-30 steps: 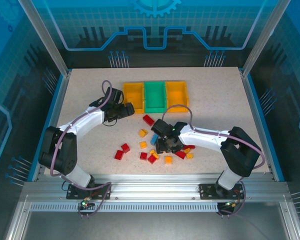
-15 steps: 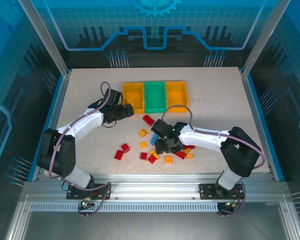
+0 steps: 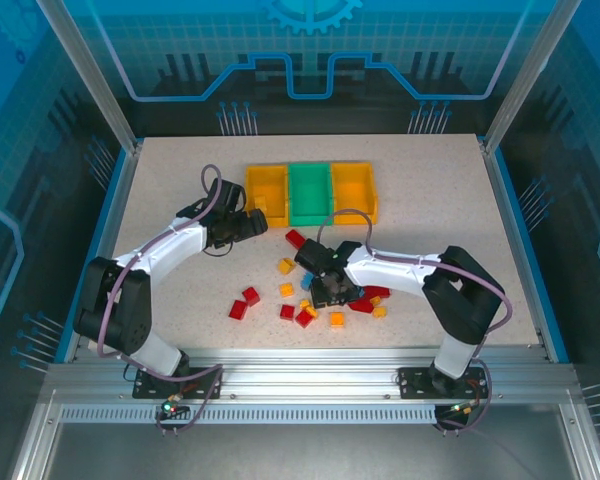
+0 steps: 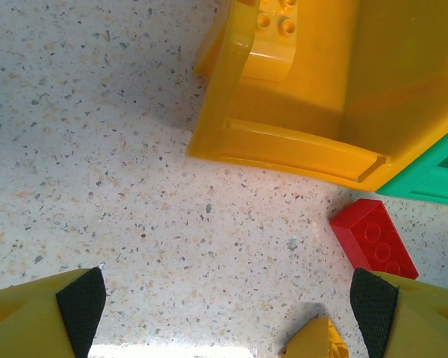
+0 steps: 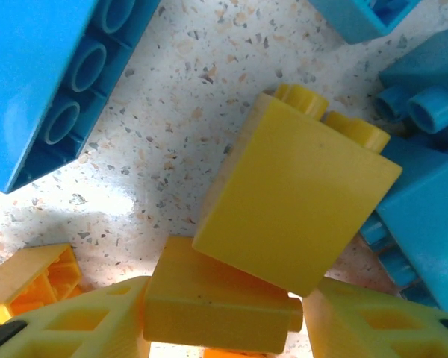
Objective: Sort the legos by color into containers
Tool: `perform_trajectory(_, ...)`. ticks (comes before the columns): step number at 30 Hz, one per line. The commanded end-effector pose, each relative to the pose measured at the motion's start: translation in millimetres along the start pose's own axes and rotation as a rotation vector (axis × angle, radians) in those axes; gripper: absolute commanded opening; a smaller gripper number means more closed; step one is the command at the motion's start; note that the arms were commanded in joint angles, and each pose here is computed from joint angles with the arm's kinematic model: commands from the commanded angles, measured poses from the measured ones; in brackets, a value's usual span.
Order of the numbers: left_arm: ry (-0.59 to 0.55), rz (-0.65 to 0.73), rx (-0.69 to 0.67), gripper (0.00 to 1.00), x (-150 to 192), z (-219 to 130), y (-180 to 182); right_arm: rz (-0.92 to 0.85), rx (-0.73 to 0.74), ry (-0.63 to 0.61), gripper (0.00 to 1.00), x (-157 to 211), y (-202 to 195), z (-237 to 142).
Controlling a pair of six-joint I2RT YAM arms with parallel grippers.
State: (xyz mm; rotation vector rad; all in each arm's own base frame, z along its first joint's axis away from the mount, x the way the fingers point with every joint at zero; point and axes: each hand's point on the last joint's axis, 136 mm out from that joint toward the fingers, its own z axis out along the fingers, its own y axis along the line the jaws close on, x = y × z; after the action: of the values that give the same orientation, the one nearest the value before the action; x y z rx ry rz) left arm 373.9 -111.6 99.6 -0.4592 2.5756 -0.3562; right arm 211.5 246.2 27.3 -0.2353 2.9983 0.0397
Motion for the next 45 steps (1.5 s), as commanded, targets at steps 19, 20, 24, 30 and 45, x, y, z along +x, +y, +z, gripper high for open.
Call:
perform_trajectory(19, -0.014, -0.009, -0.014, 0.89, 7.0, -9.7, 7.9, -0.079, -0.037, -0.103, 0.40, -16.9, 16.2, -45.7)
perform_trajectory(20, -0.014, -0.009, -0.019, 0.89, 8.1, -10.2, 9.5, -0.096, -0.062, -0.124, 0.40, -22.7, 21.3, -53.5)
perform_trajectory(24, -0.023, -0.013, -0.026, 0.90, 12.2, -14.9, 15.0, -0.115, -0.196, -0.199, 0.40, -53.5, 40.0, -78.8)
perform_trajectory(30, -0.017, -0.015, -0.046, 0.90, 24.9, -20.9, 27.1, -0.066, -0.414, -0.287, 0.40, -123.1, 60.7, -102.1)
perform_trajectory(45, 0.062, -0.009, -0.101, 0.91, 84.2, -34.7, 33.6, 0.075, -0.553, -0.298, 0.40, -264.2, 97.6, -82.8)
